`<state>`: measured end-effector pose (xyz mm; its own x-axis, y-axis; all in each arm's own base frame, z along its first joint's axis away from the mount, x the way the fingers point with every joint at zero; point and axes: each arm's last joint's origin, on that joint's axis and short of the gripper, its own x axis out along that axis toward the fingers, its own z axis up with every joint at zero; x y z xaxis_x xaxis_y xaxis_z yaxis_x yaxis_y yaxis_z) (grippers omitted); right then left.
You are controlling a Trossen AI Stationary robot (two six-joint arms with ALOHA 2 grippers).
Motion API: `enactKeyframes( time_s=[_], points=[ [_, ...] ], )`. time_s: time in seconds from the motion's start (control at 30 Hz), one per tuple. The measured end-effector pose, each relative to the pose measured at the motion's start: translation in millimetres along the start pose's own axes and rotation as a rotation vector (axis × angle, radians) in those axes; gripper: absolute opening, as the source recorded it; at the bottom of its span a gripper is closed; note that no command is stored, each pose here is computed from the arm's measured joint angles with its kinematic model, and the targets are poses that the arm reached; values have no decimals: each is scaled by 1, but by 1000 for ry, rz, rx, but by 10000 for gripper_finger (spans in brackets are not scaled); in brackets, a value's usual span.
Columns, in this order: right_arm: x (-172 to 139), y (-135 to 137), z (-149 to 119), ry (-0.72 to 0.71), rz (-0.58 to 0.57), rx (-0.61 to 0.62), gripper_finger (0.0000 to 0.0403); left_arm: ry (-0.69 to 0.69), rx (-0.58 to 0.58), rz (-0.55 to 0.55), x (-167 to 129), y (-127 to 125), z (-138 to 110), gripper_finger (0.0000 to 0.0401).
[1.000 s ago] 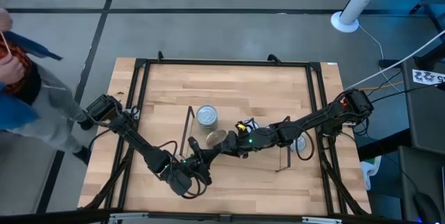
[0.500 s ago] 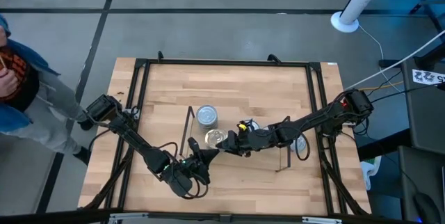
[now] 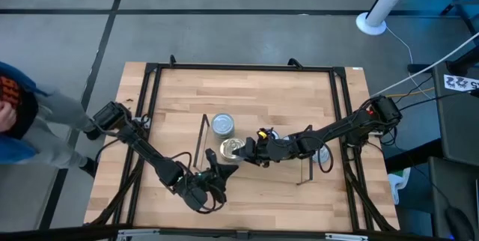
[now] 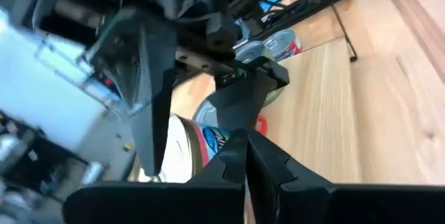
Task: Stack canned seafood by type on shelf
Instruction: Stack the blue pink tuna can on top of the blue pink tuna cans on the shelf
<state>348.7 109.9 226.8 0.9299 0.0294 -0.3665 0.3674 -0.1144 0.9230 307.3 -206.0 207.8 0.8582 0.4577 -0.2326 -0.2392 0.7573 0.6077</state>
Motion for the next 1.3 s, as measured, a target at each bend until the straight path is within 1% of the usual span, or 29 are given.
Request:
enactKeyframes(
  time_s=[0.13, 0.23, 0.3, 0.37, 0.43, 0.57, 0.73, 1.0, 1.3],
  points=[
    [0, 0, 0, -6, 0, 1, 282, 13, -119, 9, 8, 4, -1, 1],
    [0, 0, 0, -6, -1, 1, 282, 22, -172, 24, 14, 8, -2, 1],
    [0, 0, 0, -6, -1, 1, 282, 17, -203, 13, 17, 10, -2, 1],
    [0, 0, 0, -6, -1, 1, 282, 0, -230, -10, 19, 11, 1, 1],
    [0, 0, 0, -6, -1, 1, 282, -13, -244, -11, 22, 11, 2, 1],
    [0, 0, 0, -5, -1, 1, 282, -11, -244, -4, 27, 12, 1, 1],
    [0, 0, 0, 11, 5, 3, 282, 12, -159, 18, 28, 11, -3, 1],
    [0, 1, -2, 46, 9, 6, 282, 57, 15, 120, 14, 4, -8, 1],
    [0, 1, -2, 62, 4, 6, 282, 84, 185, 150, 3, -1, -12, 1]
  ],
)
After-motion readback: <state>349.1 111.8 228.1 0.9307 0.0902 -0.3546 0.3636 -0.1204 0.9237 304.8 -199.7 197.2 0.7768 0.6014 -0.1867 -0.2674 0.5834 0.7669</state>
